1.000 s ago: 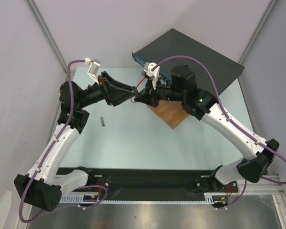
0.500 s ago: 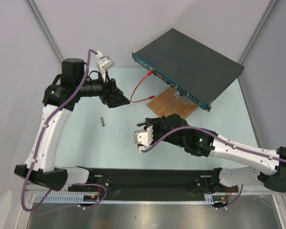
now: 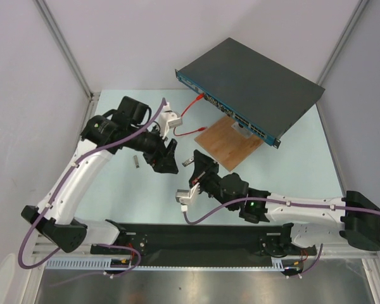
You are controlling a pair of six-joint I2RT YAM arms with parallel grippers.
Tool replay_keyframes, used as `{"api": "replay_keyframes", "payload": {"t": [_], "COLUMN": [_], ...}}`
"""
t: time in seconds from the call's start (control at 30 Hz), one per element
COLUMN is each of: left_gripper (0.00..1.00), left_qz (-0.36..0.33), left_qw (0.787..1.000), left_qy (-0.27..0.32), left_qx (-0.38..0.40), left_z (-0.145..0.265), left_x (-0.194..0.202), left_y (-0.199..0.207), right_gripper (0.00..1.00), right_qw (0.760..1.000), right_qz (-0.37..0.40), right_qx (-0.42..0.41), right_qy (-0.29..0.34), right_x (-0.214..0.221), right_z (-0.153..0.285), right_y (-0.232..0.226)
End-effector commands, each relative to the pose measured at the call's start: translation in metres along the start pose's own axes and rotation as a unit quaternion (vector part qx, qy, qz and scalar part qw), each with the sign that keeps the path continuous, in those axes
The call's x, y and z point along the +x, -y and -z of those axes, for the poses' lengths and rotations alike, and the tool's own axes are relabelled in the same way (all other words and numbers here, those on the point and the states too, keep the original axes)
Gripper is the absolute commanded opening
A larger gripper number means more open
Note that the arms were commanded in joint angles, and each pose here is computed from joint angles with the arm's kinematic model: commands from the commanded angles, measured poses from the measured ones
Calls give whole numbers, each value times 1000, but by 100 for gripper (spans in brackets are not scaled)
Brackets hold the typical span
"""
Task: Insert the plug into the switch port
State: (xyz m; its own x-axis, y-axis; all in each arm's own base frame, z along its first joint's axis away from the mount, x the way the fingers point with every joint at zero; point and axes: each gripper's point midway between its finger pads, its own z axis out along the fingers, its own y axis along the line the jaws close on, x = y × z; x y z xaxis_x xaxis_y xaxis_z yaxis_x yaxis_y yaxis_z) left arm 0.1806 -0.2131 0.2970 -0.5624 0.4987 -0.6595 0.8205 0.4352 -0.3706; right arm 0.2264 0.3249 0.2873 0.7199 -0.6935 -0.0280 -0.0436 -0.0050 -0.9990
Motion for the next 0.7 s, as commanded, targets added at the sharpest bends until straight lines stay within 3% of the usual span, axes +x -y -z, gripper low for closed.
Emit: {"api": "replay_keyframes", "payload": {"t": [0.0,0.67], "left_gripper": [74,53], "left_qz": [-30,-82], "left_qw": [998,996], "left_qy": [12,14], "left_qx": [-51,-25], "left_z": [-6,-34], "left_x": [-8,-35], "left_y": [-12,3], "right_gripper": [0,0], "right_qw": [995,998], "right_qz": [-4,-5], "right_qx": [103,59], "right_qy": [-10,-16], "right_x": [1,-2], "right_z": [6,-1], "right_y": [50,38]}}
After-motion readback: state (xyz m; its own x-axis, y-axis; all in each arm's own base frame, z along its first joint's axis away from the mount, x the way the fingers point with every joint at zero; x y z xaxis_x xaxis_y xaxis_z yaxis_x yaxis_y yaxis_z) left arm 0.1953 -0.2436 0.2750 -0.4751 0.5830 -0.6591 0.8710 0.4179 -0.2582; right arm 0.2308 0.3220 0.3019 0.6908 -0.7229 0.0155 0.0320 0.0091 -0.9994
